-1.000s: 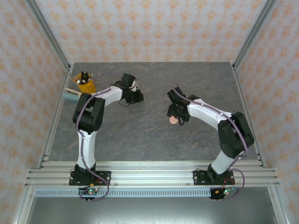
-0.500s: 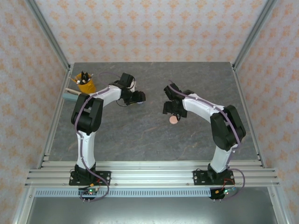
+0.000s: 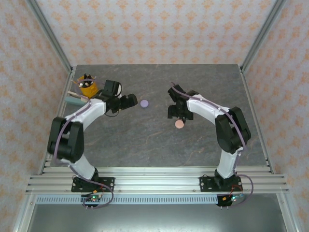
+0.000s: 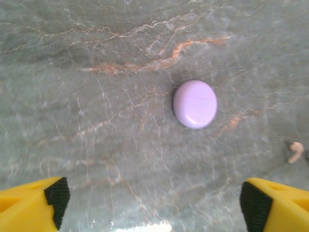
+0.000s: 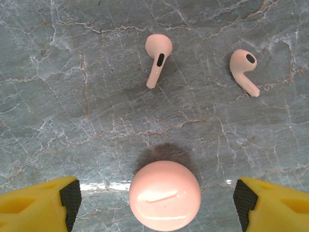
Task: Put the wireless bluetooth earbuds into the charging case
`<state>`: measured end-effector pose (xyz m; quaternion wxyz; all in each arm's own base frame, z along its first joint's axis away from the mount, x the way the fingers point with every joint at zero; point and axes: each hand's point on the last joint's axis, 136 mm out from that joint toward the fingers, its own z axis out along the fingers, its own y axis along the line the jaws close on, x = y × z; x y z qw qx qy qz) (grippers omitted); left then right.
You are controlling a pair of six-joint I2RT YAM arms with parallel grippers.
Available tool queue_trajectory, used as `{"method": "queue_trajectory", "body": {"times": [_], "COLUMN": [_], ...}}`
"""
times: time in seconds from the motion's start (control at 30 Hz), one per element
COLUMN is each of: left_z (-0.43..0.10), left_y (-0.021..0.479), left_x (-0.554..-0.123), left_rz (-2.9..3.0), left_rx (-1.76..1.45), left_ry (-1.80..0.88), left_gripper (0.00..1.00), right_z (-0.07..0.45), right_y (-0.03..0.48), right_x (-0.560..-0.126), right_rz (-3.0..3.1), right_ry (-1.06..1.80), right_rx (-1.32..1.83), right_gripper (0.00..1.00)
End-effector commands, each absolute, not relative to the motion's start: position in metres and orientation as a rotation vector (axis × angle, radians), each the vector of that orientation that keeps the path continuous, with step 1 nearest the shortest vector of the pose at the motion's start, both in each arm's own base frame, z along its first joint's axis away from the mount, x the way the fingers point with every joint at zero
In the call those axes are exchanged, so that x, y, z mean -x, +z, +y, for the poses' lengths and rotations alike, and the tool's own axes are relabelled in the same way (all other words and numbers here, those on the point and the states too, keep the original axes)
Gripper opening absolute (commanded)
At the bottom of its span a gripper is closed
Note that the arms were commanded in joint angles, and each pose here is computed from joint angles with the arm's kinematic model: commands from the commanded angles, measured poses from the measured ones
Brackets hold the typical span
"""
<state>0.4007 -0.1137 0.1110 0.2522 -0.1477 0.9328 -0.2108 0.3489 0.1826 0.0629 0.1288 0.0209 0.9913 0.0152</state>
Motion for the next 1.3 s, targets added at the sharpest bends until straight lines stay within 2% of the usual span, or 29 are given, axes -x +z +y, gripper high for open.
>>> {"method": "queue_trajectory", "body": {"times": [0.0,0.2,0.43,0.6,0.83,0.9,1.0,1.17,1.27], "left_z": [-0.108,-0.104,-0.105,-0.107,-0.109,-0.112,-0.115,-0.121,-0.122], "left_y": [0.132,0.150,0.158,0.152,0.149,0.147,0.147,0.147,0.148], "left_x": [-0.387,-0.366,-0.372,-0.374,-0.378,-0.379,-0.383,-0.385,-0.387], "left_rz": [2.409,2.319,2.306,2.313,2.322,2.329,2.335,2.343,2.340], "left_rx": [0.522,0.546,0.530,0.537,0.537,0.530,0.526,0.514,0.516], "left_ry": [-0.608,-0.610,-0.606,-0.607,-0.604,-0.607,-0.611,-0.613,-0.610], "left_gripper": [1.00,1.00,1.00,1.00,1.00,1.00,1.00,1.00,1.00], "right_z": [0.173,0.175,0.175,0.183,0.201,0.210,0.213,0.194,0.196], "right_y": [0.055,0.035,0.024,0.019,0.032,0.038,0.044,0.053,0.058], "right_x": [-0.345,-0.342,-0.332,-0.319,-0.308,-0.305,-0.304,-0.314,-0.321], "right_rz": [2.932,2.979,3.013,3.045,3.014,3.004,2.980,2.906,2.864], "right_ry": [-0.053,-0.058,-0.042,0.068,0.151,0.172,0.143,-0.007,0.013], "right_rx": [-0.004,0.009,0.008,-0.019,-0.025,-0.024,-0.060,-0.247,-0.364], "right_gripper": [0.84,0.82,0.76,0.70,0.67,0.67,0.74,0.81,0.84]}}
